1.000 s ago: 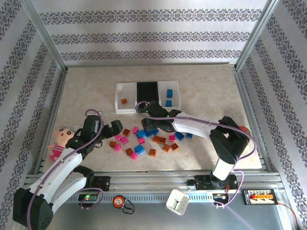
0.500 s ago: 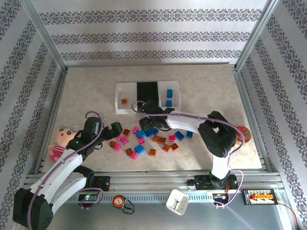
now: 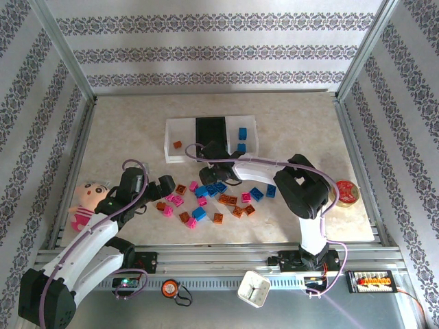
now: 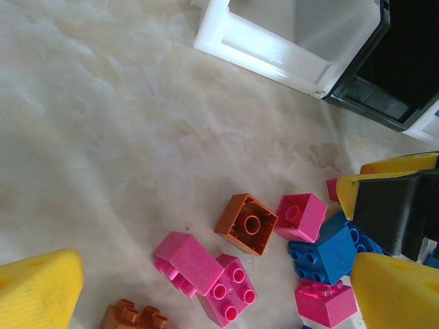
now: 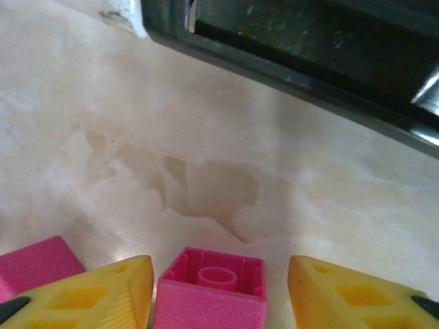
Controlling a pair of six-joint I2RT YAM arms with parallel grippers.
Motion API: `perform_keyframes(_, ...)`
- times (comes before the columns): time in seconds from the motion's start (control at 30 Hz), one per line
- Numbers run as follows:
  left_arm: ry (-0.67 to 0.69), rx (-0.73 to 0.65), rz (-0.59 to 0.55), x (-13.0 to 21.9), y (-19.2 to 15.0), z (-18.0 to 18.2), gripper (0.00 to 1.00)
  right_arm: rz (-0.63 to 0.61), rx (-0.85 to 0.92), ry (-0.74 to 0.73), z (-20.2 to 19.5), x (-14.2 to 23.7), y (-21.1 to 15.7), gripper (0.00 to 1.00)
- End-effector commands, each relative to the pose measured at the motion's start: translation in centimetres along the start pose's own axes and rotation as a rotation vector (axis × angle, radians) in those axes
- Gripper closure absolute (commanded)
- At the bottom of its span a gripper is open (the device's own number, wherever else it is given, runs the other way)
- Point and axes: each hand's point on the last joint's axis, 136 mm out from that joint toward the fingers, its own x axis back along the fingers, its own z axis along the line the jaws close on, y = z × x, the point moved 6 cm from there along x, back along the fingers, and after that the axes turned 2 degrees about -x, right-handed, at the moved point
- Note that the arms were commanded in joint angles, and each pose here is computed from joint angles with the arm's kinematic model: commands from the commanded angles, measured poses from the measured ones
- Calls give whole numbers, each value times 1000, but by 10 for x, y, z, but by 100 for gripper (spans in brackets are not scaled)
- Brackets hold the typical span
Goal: Sort the legos into containers by color
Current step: Pick up the lego from the center of the table, then place the lego in the container.
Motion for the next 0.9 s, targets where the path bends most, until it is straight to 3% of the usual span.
perform_keyframes(0.0,0,9,-6,-1,0,0,0,17,10,26,7,0,2,53)
perform_keyframes(0.2,4,8,-3,0,0,0,0,-72,17,47,10,30,17,70)
perform_keyframes(0.43,19,2,-24,6,6,-1,0,-267,-10,46,2,89,65,72)
perform_keyframes(0.57,26,3,-24,7,7,-2,0,-312,-34,-22,-9,89,94,72)
perform_keyframes(0.87,41,14,-2,8,4,1,0,-313,-97,-168,-38,48,145,71)
